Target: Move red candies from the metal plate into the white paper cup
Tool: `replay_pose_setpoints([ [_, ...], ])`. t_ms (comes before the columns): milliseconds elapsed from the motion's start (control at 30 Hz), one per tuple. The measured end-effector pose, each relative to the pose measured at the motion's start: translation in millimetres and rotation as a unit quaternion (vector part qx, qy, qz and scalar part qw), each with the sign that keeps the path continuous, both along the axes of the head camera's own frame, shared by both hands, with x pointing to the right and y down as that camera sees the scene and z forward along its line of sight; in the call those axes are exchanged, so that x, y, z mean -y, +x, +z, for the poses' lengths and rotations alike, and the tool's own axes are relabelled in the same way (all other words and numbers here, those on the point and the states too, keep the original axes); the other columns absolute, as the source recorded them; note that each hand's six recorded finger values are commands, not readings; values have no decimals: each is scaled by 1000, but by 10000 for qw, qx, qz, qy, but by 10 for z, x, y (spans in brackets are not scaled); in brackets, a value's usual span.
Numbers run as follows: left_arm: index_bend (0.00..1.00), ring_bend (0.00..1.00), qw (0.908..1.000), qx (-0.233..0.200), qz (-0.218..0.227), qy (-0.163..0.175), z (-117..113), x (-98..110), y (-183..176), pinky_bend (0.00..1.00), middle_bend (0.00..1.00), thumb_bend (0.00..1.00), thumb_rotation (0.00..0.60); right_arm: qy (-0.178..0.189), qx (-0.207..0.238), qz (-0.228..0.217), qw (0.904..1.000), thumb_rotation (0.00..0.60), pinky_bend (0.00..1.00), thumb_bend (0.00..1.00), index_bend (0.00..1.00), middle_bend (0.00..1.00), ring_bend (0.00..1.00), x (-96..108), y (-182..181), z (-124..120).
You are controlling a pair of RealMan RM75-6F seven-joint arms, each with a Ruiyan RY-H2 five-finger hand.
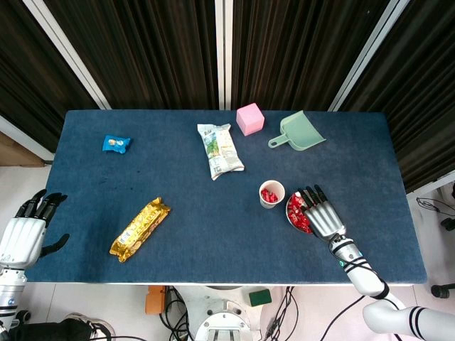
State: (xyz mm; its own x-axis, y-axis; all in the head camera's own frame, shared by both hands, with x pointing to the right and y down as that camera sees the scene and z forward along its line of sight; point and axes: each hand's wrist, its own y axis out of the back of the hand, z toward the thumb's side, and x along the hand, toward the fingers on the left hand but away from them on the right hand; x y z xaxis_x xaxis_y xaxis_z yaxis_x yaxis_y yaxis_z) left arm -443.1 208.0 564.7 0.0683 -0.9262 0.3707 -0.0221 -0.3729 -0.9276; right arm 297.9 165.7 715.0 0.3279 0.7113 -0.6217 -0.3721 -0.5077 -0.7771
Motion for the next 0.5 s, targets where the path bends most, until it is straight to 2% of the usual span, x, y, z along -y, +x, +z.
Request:
replay_pose_setpoints([
  [500, 172, 57, 10000, -7, 18, -12, 2, -7, 8, 199, 155, 179, 600, 123, 48, 36, 9999, 600, 0, 516, 569, 38, 0, -3, 10, -11],
])
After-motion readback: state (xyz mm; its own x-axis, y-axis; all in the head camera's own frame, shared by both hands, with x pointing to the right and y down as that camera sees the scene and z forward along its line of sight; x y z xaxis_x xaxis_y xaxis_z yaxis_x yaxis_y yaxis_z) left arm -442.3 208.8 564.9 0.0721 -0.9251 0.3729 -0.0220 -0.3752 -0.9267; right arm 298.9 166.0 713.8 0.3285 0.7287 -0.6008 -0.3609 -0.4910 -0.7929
